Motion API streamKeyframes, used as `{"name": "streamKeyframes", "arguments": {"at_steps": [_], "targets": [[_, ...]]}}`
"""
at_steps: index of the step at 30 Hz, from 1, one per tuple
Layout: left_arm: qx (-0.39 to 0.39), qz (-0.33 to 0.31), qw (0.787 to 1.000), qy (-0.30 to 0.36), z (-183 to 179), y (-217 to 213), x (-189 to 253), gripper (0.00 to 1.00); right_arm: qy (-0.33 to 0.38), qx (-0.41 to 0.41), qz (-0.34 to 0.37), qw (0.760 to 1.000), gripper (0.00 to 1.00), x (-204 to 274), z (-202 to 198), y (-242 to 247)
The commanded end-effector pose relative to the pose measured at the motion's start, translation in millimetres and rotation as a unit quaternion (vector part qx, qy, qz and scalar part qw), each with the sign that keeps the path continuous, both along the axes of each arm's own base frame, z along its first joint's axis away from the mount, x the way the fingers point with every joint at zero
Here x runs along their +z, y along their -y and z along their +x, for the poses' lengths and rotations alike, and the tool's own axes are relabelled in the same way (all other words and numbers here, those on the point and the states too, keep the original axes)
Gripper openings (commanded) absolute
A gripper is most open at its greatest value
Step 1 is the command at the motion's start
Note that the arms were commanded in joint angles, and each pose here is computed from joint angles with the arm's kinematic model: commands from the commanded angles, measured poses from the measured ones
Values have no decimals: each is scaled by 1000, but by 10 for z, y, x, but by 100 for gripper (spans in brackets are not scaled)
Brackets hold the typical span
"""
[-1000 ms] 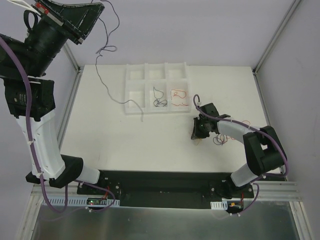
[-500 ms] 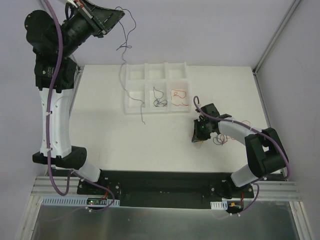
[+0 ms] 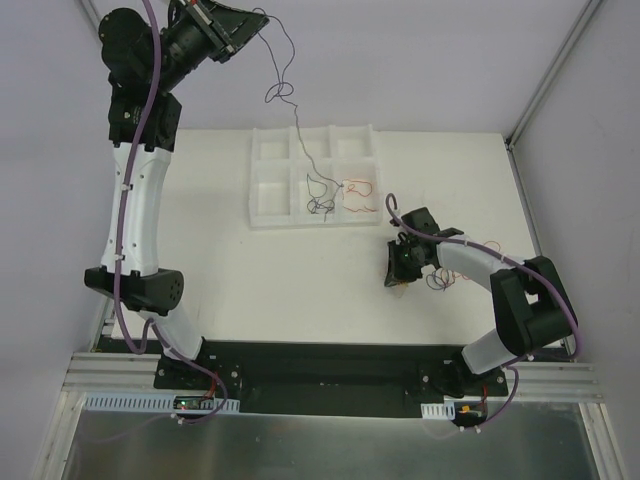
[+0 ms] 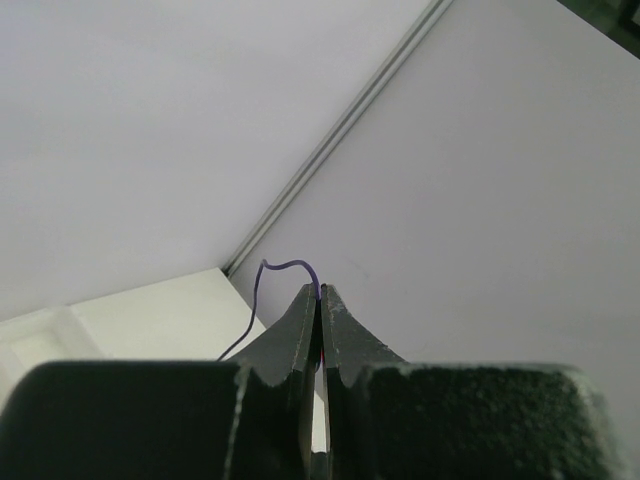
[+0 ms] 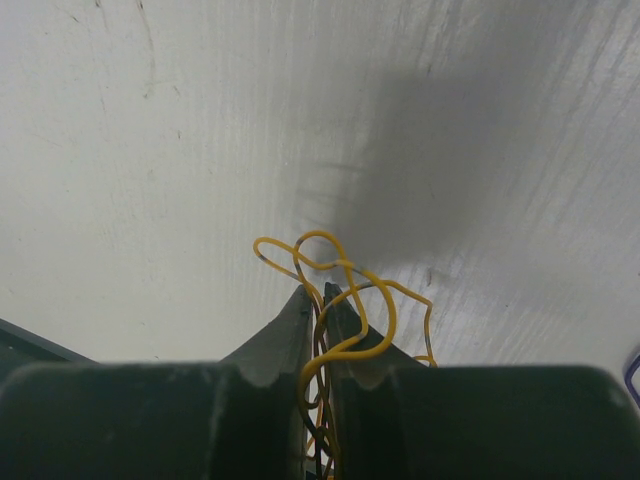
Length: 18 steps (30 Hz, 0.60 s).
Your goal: Untangle the cables
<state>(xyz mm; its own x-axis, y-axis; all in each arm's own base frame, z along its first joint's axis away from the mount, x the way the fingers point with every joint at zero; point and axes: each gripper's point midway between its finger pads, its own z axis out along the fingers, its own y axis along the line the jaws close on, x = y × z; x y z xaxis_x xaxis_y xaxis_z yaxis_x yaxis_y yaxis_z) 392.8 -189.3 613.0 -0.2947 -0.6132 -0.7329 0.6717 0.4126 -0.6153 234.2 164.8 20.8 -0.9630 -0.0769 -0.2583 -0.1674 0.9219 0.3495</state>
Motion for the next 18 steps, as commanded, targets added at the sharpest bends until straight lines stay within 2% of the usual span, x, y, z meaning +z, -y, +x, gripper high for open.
{"name": "streamKeyframes", "arguments": {"at_steps": [1,6,18], "targets": [[-21,-15,999,39,23,83,152,0,1,12,-1,1000,11,50,18,2],[-27,-15,1000,8,266,149,-72,0,-1,6,-3,1000,11,40,39,52],[-31,-32,999,25,480,186,-24,0,-4,-8,-4,1000,11,44,105,123]]}}
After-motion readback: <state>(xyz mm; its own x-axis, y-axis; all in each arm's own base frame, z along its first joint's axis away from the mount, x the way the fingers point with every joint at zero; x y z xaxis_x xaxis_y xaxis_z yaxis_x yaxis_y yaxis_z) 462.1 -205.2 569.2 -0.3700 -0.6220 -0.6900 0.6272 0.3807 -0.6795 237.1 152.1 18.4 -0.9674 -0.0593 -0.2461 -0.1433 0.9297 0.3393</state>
